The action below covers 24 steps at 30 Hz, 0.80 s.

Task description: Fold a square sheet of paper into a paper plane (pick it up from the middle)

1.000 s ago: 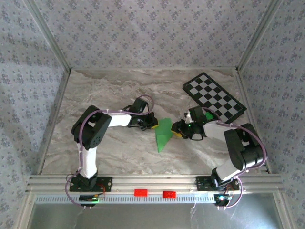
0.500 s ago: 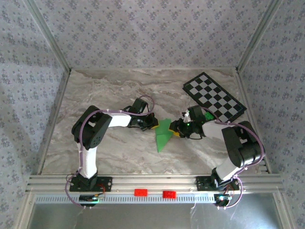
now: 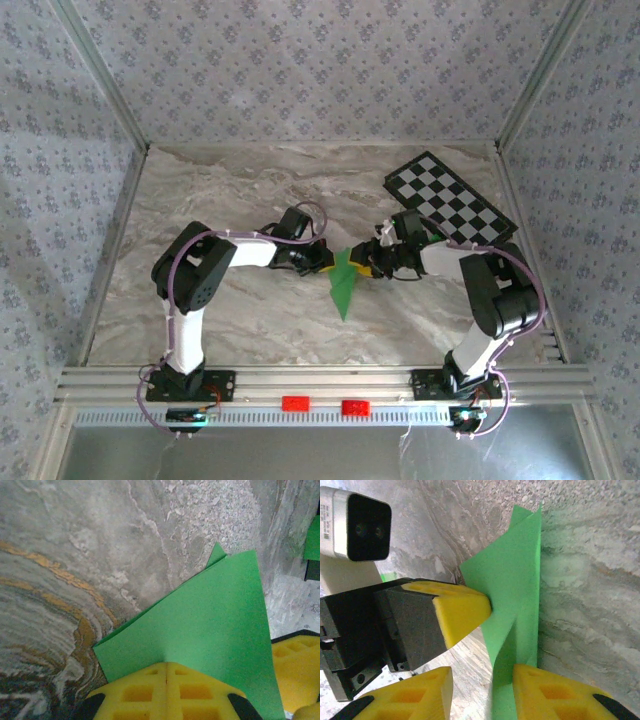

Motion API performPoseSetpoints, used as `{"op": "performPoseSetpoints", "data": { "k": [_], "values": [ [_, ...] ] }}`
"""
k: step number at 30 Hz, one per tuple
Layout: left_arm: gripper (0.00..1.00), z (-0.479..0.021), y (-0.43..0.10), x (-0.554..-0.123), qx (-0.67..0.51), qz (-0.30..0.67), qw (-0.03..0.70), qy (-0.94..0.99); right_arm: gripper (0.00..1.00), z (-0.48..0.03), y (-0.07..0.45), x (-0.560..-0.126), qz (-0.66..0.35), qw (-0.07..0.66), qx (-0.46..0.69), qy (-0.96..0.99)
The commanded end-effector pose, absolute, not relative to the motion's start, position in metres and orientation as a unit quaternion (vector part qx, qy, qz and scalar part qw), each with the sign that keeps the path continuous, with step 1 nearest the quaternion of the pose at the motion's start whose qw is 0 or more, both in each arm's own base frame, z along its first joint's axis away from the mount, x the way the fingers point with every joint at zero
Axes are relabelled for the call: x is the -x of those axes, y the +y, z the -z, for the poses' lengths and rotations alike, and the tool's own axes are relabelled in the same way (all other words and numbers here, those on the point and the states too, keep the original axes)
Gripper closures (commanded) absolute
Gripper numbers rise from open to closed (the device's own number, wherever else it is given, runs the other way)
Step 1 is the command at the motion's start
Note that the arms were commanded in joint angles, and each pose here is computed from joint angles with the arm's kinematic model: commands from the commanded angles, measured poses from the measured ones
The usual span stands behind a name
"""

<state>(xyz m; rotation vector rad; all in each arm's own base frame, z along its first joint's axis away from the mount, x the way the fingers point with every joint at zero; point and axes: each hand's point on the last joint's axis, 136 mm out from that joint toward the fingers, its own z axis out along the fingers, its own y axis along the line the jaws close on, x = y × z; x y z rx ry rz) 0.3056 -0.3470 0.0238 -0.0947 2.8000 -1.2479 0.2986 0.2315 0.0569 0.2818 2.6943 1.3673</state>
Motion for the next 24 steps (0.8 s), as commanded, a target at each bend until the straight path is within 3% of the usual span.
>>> {"op": "performPoseSetpoints", "data": {
  "k": [1,14,21,24],
  "values": [
    [0.99,-0.020,-0.349,-0.300,0.018,0.401,0.026,0.916,0.63,-0.058,0.230,-0.297,-0.443,0.040,-0.074,0.893],
    [0.99,-0.021,-0.348,-0.302,0.023,0.401,0.036,0.915,0.65,-0.050,0.225,-0.300,-0.445,0.022,-0.069,0.893],
    [0.98,-0.039,-0.352,-0.307,0.014,0.415,0.052,0.908,0.91,-0.046,0.214,-0.297,-0.434,0.021,-0.056,0.899],
    [0.94,-0.056,-0.354,-0.313,0.010,0.425,0.072,0.902,0.97,-0.051,0.214,-0.296,-0.441,0.024,-0.057,0.895]
  ]
}}
